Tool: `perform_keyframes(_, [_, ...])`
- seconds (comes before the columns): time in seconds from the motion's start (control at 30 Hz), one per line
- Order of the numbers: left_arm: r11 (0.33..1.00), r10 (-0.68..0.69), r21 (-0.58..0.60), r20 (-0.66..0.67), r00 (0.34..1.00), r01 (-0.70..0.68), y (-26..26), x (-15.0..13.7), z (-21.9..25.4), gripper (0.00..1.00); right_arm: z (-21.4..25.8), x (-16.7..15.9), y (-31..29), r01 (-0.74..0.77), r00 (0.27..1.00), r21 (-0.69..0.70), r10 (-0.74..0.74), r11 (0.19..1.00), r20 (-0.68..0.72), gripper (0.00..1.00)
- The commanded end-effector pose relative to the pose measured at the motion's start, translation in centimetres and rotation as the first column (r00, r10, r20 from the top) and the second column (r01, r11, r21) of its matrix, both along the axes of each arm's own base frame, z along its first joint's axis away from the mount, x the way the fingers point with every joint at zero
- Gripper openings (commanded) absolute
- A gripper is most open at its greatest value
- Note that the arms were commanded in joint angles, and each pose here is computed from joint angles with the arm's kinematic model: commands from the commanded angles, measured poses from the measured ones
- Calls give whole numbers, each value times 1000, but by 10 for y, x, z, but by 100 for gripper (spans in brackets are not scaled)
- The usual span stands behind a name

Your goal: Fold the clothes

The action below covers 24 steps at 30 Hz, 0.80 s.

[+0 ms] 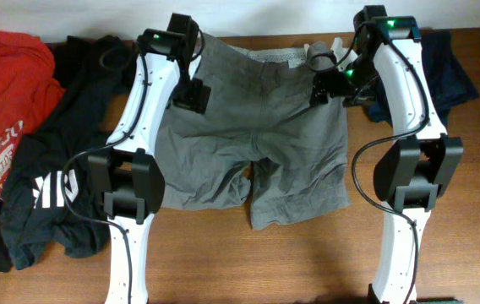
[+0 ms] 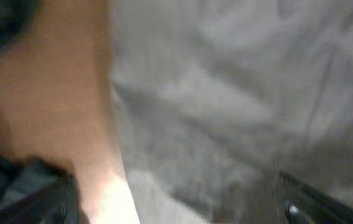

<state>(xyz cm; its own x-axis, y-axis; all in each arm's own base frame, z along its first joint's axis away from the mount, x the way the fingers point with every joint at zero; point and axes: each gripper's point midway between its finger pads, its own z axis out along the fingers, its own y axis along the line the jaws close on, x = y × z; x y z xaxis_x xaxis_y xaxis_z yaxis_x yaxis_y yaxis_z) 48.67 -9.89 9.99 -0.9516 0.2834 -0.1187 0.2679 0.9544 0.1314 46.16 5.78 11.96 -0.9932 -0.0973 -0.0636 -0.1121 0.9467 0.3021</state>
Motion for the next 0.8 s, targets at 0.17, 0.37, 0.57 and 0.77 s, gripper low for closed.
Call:
perform_keyframes(0.17, [999,-19,-47,-153,988,12,-5,-42,9,99,26,-31,3,-56,997,13,56,998,-54,81])
perform_keyframes(0.37, [998,-5,-63,-95,995,-1,-3,-52,51,99,76,-47,9,-73,997,11,72,997,38,81])
perform_keyframes(0.57, [996,18,-88,-4,1000,-18,2,-71,107,99,137,-71,17,-53,983,-11,54,999,175,82])
perform_keyframes(0.77, [990,52,-132,45,998,-46,1,-86,136,99,161,-121,7,40,981,-117,-17,992,194,82])
